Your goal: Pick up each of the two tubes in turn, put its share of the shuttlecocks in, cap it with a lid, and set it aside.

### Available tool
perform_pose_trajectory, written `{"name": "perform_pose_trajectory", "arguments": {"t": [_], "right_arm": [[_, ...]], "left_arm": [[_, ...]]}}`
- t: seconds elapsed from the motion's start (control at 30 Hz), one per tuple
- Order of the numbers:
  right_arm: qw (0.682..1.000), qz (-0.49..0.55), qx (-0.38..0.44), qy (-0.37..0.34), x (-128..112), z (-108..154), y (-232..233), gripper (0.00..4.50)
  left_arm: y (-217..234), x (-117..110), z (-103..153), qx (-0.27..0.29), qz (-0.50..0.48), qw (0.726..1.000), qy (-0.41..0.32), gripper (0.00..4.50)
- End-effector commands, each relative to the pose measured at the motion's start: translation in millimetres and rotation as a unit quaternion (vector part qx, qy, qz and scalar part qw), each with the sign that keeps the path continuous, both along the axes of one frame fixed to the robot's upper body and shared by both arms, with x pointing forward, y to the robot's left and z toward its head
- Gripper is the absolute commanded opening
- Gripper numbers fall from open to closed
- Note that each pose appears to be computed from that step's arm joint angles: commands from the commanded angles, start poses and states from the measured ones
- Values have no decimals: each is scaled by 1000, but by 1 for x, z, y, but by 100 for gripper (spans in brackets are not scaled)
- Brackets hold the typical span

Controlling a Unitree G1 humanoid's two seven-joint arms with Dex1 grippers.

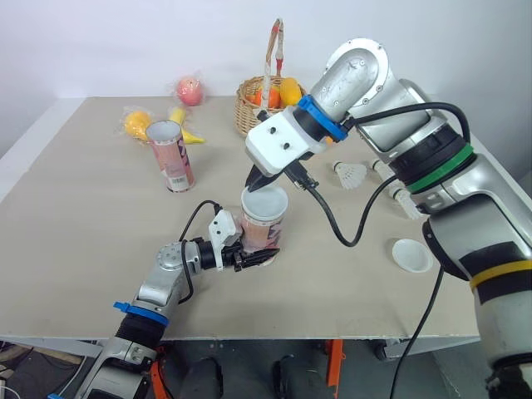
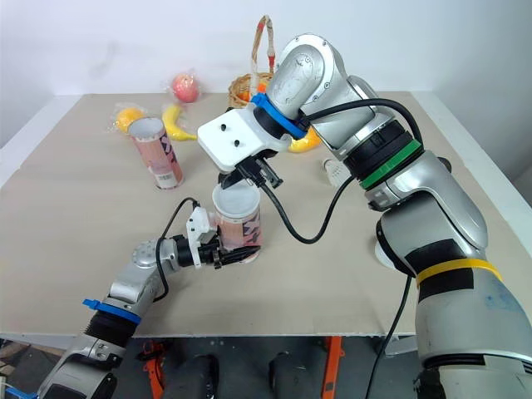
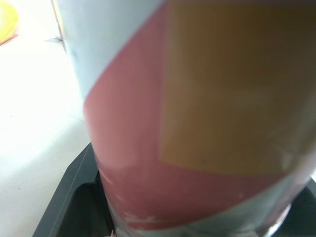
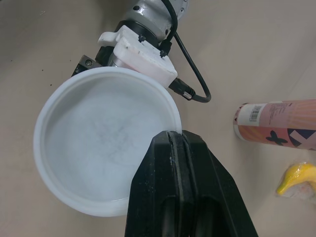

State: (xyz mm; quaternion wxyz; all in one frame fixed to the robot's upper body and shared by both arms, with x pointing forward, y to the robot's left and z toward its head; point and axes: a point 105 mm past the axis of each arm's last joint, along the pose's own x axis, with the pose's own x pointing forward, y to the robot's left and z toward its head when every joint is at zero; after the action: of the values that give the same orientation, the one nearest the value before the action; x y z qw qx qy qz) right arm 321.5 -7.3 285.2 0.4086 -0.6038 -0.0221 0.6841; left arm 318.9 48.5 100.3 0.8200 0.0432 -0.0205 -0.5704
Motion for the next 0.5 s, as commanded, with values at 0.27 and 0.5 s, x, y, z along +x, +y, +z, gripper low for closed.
{"name": "perform_pose_trajectory", "arguments": {"t": [0.27,0.5], "right_arm": [[1000,18,-19,-15,-7,6,-7,11],[1000,22,-10,-16,-7,9,1,11]], "left_arm": [[8,1,-28,32,16,998,53,292],[9,1,-28,31,18,998,52,292]]}}
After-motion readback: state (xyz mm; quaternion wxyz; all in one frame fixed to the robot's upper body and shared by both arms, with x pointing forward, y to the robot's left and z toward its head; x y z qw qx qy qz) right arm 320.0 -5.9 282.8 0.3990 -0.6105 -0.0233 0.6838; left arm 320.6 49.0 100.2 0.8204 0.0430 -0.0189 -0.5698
